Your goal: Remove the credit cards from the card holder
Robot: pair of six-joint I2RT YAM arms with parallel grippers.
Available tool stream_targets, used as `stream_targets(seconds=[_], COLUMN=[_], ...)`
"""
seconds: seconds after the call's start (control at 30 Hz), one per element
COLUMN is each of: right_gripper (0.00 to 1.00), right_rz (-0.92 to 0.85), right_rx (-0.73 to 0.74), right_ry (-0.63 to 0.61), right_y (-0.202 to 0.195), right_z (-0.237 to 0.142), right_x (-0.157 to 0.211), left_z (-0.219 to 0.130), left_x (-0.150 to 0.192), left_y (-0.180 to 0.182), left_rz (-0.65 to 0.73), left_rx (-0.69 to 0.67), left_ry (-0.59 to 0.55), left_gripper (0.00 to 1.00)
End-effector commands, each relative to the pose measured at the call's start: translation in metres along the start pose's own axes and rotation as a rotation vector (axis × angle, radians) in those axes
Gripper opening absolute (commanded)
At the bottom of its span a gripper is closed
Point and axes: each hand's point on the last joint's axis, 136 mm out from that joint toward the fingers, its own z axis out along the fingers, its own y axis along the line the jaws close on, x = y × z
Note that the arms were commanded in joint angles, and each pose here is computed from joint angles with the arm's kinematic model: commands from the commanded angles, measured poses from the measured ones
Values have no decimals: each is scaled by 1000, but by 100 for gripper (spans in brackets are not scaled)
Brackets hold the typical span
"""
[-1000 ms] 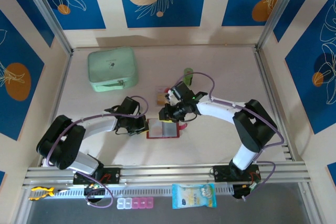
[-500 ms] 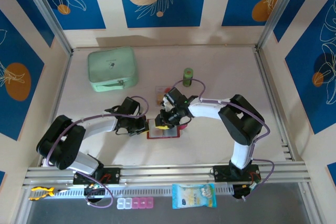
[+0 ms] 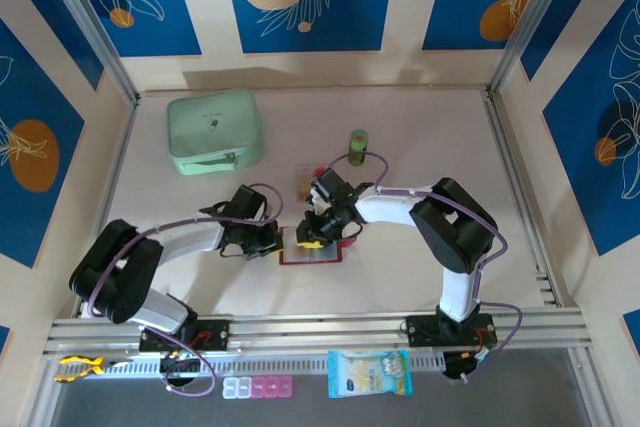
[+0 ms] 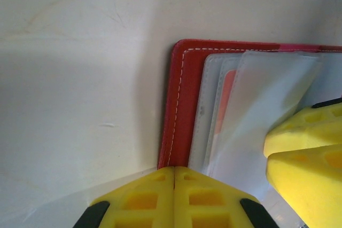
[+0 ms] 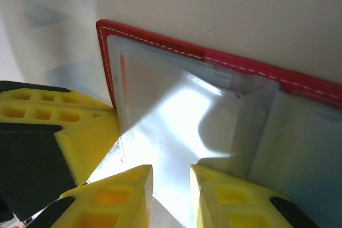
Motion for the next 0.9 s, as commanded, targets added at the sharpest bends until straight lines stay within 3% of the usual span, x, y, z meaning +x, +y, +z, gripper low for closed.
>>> stream_targets(seconds=[0.0,0.63,0.87], right_gripper=[27,23,22], right_rz=[7,4,17], right_rx=[57,-74,-152], right_ry=[3,16,11], right_y=[-10,-11,-12], right_z=[-7,-16,-17], right_x=[6,11,11], left_z=[0,-19,-26], left_x=[8,-8,-13], left_y=[10,-14,-41], left_rz=[1,28,38], left_rx=[-45,-6,91], left_ry=[15,-47,-66], left_gripper=[1,2,12])
